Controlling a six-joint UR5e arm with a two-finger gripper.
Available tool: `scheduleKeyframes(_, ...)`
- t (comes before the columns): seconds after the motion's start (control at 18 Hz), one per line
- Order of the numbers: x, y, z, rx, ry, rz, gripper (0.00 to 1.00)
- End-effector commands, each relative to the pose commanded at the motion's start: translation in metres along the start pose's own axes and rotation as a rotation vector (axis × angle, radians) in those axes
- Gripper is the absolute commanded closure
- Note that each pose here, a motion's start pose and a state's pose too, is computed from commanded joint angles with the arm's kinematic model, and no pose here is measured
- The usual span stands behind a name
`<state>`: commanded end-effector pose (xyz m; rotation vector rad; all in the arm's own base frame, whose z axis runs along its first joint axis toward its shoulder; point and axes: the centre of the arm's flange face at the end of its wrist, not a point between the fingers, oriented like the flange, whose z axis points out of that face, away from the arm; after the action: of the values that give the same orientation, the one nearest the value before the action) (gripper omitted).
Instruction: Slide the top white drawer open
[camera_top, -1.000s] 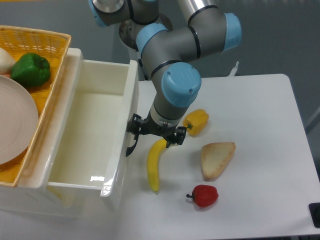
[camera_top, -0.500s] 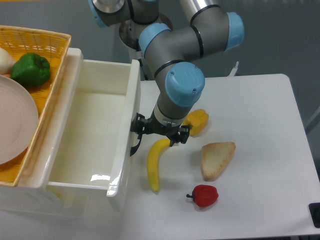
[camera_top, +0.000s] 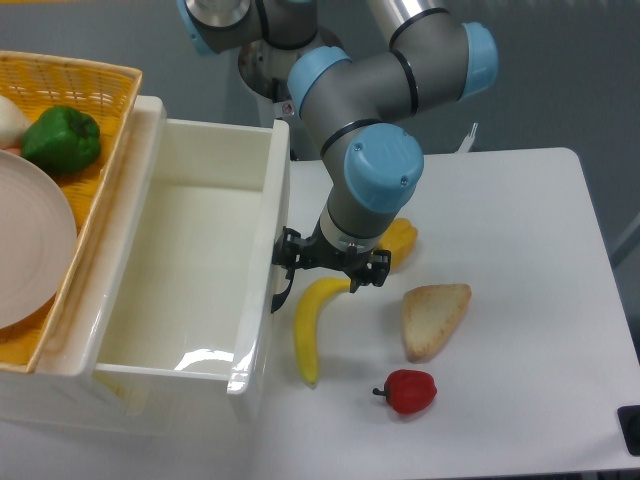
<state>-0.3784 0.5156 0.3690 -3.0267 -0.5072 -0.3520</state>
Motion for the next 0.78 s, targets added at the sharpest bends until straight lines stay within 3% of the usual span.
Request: scheduleKeyframes(0.78, -0.018, 0.003, 0.0, 0.067, 0.107, -0.044, 0.0)
